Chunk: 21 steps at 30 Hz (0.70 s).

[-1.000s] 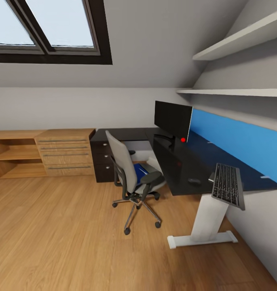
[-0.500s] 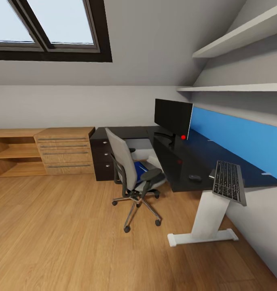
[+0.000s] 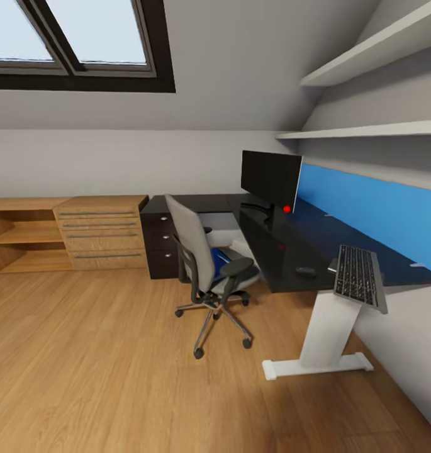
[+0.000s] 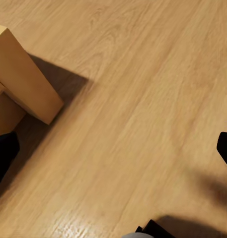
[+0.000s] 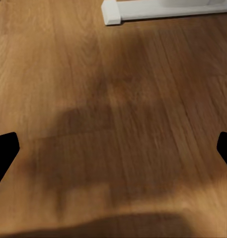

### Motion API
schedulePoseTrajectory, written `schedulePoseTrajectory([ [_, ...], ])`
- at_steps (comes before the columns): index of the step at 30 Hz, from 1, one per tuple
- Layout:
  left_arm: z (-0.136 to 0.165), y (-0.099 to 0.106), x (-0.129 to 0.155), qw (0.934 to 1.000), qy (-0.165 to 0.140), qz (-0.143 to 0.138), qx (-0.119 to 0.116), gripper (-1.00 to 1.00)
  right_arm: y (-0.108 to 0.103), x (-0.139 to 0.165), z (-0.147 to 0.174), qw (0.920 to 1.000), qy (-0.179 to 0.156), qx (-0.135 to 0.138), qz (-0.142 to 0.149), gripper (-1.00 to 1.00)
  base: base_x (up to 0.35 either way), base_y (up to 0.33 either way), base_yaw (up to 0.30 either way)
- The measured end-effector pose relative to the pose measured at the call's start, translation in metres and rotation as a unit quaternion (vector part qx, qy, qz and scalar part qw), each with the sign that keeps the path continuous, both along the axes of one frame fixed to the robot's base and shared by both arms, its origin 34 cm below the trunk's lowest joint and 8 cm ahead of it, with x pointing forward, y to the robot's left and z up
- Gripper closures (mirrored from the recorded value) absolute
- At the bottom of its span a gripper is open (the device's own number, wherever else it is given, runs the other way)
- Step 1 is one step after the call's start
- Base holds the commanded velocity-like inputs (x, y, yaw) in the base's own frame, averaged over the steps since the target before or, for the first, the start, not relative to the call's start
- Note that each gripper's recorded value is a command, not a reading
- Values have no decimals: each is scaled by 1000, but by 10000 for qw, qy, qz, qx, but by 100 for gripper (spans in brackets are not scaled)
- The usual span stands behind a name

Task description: In the bedroom, organize the workspace by keeping the computer under the desk, ensuring the monitor is on the desk, placing the keyboard on the desk next to the monitor, placing the mouse on the desk next to the keyboard, moving the folder from the swivel chair onto the desk next to the mouse, stacking the notebook on top of the folder with the pen on top of the notebook, and positioning the swivel chair next to the desk.

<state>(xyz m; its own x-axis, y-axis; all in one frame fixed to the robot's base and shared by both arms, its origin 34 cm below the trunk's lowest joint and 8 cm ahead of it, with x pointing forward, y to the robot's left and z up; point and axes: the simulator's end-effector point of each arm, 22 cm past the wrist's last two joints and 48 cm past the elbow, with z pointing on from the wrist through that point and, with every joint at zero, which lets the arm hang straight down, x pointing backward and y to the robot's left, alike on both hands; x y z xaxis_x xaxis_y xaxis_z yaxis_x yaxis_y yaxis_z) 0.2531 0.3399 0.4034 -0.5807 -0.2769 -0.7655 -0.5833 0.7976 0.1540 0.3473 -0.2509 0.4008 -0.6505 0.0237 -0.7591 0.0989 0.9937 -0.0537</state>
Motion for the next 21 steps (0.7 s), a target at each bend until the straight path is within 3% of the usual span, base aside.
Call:
schedulePoseTrajectory([
  [9,-18,0,-3,10000,-1,4,-1,-100,0,-4,-19,10000,9,1,5,-100,0,235,0],
  [21,-24,-1,-2,10000,-16,-40,2,-100,0,-1,-23,10000,-41,9,24,-100,0,14,0],
])
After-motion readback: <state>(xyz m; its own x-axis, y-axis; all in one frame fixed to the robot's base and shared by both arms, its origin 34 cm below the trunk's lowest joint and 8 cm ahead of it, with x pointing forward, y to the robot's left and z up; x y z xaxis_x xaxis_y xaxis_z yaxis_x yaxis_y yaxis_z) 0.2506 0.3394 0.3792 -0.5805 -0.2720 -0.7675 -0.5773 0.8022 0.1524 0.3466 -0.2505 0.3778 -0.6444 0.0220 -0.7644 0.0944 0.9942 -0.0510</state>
